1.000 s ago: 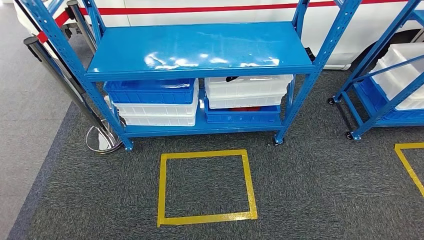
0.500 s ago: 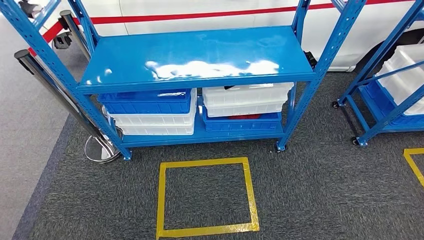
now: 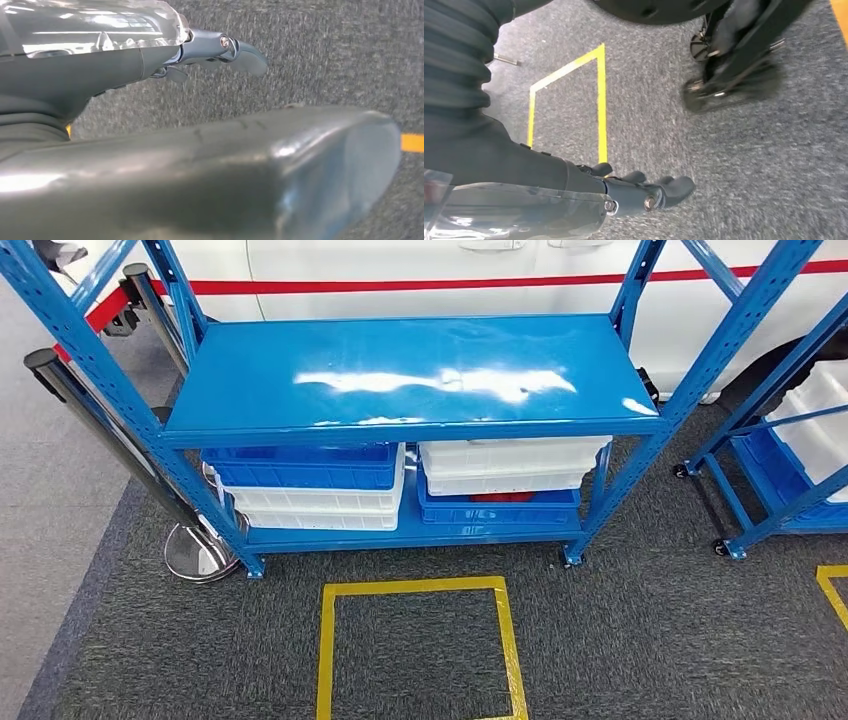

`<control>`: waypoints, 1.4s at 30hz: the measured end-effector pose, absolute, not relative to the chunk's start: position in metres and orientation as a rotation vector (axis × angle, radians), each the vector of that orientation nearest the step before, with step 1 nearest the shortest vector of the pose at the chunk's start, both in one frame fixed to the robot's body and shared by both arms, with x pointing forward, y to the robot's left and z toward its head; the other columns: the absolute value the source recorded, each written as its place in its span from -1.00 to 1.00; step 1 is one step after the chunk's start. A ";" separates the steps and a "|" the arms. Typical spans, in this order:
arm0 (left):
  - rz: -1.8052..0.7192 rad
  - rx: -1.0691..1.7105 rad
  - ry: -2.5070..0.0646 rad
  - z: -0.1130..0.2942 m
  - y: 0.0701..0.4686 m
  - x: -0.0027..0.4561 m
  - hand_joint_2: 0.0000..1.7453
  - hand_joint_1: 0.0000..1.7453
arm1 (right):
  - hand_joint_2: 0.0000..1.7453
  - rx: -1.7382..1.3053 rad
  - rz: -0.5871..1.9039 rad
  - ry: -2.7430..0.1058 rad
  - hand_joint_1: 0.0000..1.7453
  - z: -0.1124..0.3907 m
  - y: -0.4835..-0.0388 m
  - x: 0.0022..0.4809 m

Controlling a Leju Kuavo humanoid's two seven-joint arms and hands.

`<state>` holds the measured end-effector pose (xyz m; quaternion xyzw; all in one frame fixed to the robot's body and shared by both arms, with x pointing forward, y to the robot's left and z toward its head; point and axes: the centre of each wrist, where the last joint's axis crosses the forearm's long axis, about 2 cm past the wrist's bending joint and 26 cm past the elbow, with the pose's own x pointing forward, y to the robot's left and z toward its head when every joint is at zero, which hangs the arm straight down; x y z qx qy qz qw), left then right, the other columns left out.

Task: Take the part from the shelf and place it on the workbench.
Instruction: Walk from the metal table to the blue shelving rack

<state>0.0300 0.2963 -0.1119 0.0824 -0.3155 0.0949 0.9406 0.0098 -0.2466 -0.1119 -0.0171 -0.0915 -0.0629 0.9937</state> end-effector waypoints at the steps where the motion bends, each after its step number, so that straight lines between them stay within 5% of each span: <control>1: 0.194 0.167 -0.642 -0.112 0.296 0.029 -1.00 -1.00 | 0.50 -0.033 -0.127 -0.182 -1.00 -0.112 -0.247 0.009; 4: 0.193 0.163 -0.636 -0.112 0.294 0.026 -1.00 -1.00 | -1.00 -0.029 -0.134 -0.177 -1.00 -0.112 -0.247 0.005; 5: 0.193 0.161 -0.634 -0.112 0.293 0.026 -1.00 -1.00 | -1.00 -0.027 -0.138 -0.178 -1.00 -0.112 -0.246 0.004; 9: 0.193 0.159 -0.634 -0.112 0.292 0.026 -1.00 -1.00 | 1.00 -0.025 -0.141 -0.197 -1.00 -0.112 -0.245 0.008; 13: 0.191 0.160 -0.643 -0.112 0.293 0.031 -1.00 -1.00 | -1.00 -0.023 -0.139 -0.202 -1.00 -0.112 -0.242 0.006; 14: 0.191 0.160 -0.642 -0.112 0.293 0.031 -1.00 -1.00 | -1.00 -0.021 -0.142 -0.204 -1.00 -0.112 -0.242 0.006; 18: 0.185 0.163 -0.629 -0.112 0.293 0.026 -1.00 -1.00 | 1.00 -0.011 -0.153 -0.216 -1.00 -0.111 -0.239 0.006; 25: 0.168 0.187 -0.617 -0.111 0.295 0.033 -1.00 -1.00 | 1.00 -0.003 -0.139 -0.232 -1.00 -0.110 -0.232 0.014; 29: 0.157 0.192 -0.626 -0.111 0.296 0.039 -1.00 -1.00 | -1.00 0.000 -0.137 -0.244 -1.00 -0.110 -0.232 0.020; 42: 0.147 0.189 -0.597 -0.112 0.296 0.030 -1.00 -1.00 | -1.00 0.013 -0.133 -0.234 -1.00 -0.110 -0.231 0.012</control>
